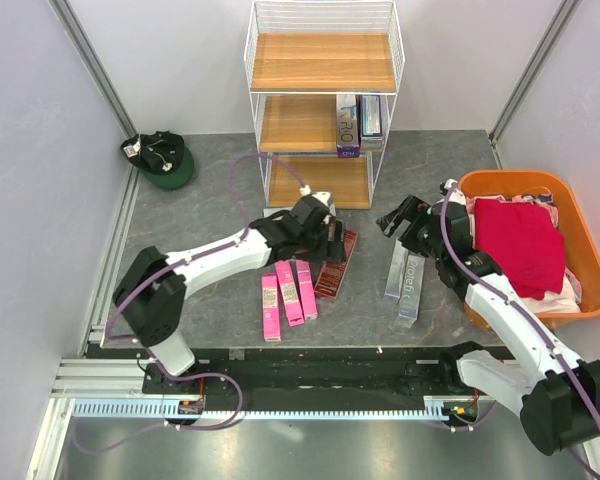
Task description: Place and organize the toothpastes onto the shelf
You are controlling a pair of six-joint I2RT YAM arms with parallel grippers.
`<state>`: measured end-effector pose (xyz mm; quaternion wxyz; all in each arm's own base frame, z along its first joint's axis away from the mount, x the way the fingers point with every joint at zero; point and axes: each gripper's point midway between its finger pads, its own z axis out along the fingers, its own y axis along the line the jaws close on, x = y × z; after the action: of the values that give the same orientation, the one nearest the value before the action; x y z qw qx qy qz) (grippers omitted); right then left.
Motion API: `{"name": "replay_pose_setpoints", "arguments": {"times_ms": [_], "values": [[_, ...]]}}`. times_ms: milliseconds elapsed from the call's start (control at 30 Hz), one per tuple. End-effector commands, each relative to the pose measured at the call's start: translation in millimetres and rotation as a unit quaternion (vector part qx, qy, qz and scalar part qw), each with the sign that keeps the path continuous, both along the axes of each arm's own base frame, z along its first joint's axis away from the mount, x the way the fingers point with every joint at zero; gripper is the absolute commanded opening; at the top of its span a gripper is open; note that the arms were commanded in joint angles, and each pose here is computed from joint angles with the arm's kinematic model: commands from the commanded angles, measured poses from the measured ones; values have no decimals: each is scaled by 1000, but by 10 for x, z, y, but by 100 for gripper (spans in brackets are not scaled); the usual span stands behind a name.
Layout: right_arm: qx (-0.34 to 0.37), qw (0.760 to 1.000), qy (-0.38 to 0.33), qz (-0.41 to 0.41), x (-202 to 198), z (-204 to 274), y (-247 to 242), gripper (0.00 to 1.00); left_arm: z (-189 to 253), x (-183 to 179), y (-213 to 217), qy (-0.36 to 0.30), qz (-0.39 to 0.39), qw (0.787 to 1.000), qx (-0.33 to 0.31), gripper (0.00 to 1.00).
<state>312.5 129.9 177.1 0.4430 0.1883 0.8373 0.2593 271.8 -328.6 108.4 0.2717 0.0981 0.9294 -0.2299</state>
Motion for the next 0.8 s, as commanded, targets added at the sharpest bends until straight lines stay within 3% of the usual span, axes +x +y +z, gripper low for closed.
{"name": "replay_pose_setpoints", "arguments": {"times_ms": [0, 200, 433, 767], "values": [[-11, 999, -31, -18, 31, 329, -167, 93, 206, 67, -592, -27, -49, 998, -43, 86], [-7, 997, -74, -38, -58, 836, -338, 93, 157, 51, -1214, -17, -87, 993, -71, 85], [-1, 983, -170, -73, -315, 1709, -543, 93, -203, -40, -1705, -6, -116, 992, -57, 84], [-10, 981, -179, -78, -412, 1826, -602, 93, -451, 19, -2056, -4, -116, 992, -58, 82]]}}
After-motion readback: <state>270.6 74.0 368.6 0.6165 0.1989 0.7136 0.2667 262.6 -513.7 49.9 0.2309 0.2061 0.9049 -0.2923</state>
